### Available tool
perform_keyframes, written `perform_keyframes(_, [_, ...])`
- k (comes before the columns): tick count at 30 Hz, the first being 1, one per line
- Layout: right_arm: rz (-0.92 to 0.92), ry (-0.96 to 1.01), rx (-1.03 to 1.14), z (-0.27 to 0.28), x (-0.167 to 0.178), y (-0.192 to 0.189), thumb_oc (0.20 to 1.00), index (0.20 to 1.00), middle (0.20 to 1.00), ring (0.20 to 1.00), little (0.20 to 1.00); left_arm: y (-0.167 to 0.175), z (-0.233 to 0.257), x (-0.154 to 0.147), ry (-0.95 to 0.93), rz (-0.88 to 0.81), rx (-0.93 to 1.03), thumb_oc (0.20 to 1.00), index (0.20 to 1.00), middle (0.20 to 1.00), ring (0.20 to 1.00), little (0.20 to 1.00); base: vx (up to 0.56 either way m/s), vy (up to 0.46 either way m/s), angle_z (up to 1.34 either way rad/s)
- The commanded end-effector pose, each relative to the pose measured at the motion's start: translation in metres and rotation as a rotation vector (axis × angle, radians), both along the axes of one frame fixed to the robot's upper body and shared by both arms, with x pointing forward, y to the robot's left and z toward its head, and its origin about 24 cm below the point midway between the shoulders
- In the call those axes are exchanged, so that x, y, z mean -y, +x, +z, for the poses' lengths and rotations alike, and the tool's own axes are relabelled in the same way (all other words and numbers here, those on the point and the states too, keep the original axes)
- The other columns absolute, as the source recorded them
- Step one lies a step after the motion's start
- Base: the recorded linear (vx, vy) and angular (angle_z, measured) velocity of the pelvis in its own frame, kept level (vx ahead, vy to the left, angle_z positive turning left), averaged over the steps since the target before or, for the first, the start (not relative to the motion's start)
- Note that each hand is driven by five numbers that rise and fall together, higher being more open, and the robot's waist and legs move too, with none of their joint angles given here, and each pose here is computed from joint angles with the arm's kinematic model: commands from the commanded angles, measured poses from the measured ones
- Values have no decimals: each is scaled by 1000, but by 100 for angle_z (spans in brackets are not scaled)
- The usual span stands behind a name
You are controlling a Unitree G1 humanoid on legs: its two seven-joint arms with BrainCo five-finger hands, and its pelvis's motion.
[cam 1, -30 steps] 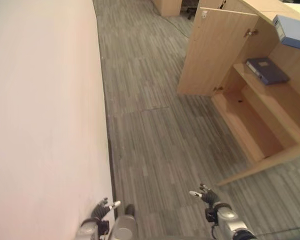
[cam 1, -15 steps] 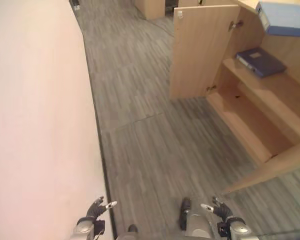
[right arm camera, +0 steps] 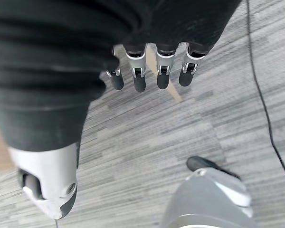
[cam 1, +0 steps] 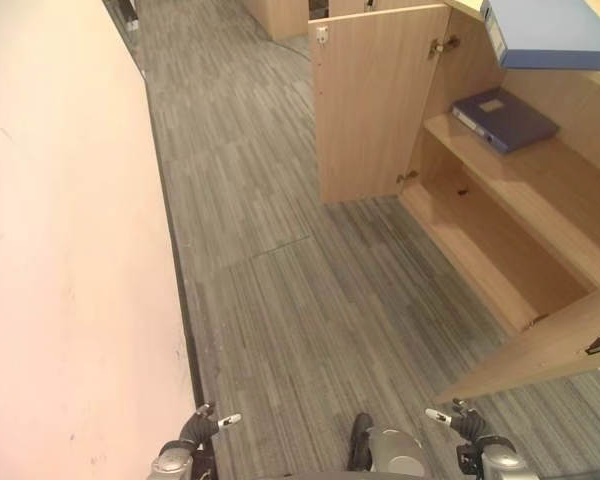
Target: Put the empty folder in the office cabinet
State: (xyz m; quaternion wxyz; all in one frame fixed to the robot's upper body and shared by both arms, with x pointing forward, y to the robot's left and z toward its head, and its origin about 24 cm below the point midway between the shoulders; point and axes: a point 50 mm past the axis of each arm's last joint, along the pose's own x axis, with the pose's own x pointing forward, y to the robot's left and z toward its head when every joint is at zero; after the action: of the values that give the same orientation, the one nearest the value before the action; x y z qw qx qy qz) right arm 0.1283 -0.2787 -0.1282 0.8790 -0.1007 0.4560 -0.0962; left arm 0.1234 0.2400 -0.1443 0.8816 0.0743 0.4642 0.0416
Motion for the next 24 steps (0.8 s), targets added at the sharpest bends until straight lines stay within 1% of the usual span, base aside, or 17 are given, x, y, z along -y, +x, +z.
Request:
perform_keyframes(1, [0,5,27,2,-1,4,1000,1000,1000,1000,1000,20,8,6,0,-46,81,1000,1000,1000,1000,1000,160,-158,-1])
perform_keyframes(3, [-32,-2,51,6,6,7,1000,1000,1000,1000,1000,42,17,14,-15,-76,149,1000,1000,1000,1000,1000,179,-210,15])
perform_keyframes(6, [-46,-1,51,6,8,9,1000,1000,1000,1000,1000,49,19,16,-15,-74,171,1000,1000,1000,1000,1000,199,-149,8])
perform_keyframes(7, [-82,19,37,4,8,5,1000,1000,1000,1000,1000,51,20,18,-20,-64,175,1000,1000,1000,1000,1000,295,-119,-32])
perform_keyframes(11, [-110,41,2,-3,5,-5,1000,1000,1000,1000,1000,46,17,21,-38,-46,165,1000,1000,1000,1000,1000,317,43,-41])
perform_keyframes(14, [-73,34,-58,-8,2,-20,1000,1000,1000,1000,1000,37,12,21,-35,-59,133,1000,1000,1000,1000,1000,428,254,-75])
perform_keyframes(18, [-48,21,-68,-9,2,-22,1000,1000,1000,1000,1000,32,9,22,-34,-61,111,1000,1000,1000,1000,1000,420,225,-85])
perform_keyframes(20, [-51,16,-51,-7,3,-17,1000,1000,1000,1000,1000,33,10,20,-35,-44,122,1000,1000,1000,1000,1000,731,408,-152])
perform_keyframes(24, [-45,21,-77,-10,1,-20,1000,1000,1000,1000,1000,34,10,20,-37,-31,121,1000,1000,1000,1000,1000,360,467,-171])
